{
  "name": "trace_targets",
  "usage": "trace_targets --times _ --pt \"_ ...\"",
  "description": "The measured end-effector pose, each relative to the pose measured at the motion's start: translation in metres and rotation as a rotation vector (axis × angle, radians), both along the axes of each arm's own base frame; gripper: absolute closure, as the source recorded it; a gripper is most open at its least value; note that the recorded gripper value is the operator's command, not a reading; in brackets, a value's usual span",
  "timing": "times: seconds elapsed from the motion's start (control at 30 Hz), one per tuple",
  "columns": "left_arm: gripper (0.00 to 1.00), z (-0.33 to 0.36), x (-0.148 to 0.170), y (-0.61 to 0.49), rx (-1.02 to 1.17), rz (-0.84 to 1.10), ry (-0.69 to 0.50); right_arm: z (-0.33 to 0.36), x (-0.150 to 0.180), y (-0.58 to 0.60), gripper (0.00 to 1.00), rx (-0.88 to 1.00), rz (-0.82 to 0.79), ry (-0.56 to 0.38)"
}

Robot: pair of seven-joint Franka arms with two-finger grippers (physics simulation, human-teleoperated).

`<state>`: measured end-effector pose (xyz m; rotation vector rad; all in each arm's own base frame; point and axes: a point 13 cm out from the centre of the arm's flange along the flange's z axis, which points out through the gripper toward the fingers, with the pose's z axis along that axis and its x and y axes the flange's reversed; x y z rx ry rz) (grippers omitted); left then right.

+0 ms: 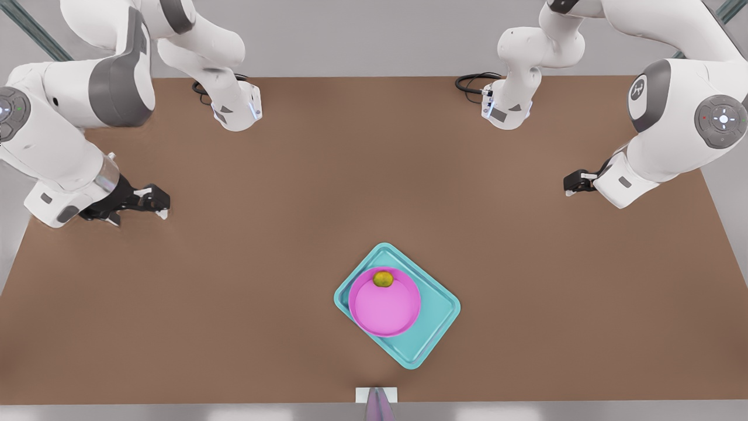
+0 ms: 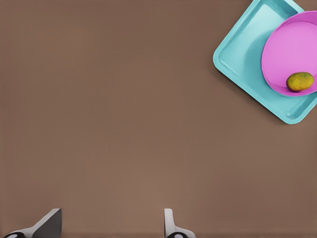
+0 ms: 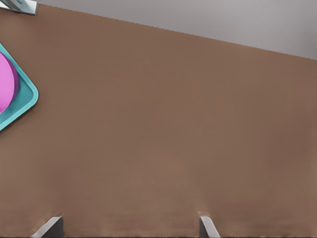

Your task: Place the orange on the plate with the left arm and the plate on the tray with the right arm

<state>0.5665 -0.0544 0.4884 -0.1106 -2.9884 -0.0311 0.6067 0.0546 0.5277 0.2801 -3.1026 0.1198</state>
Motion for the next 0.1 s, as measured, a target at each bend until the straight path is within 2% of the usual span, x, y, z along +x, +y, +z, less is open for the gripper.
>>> trace_targets --times 0.03,0.1 --pt "0.0 0.0 0.0 0.0 0.0 0.0 0.0 -0.002 -0.025 -0.008 0.0 -0.034 -0.002 0.054" --pt "0.0 0.0 0.0 0.001 0.0 0.001 0.001 -0.007 -0.054 -0.022 0.0 -0.076 -0.012 0.131"
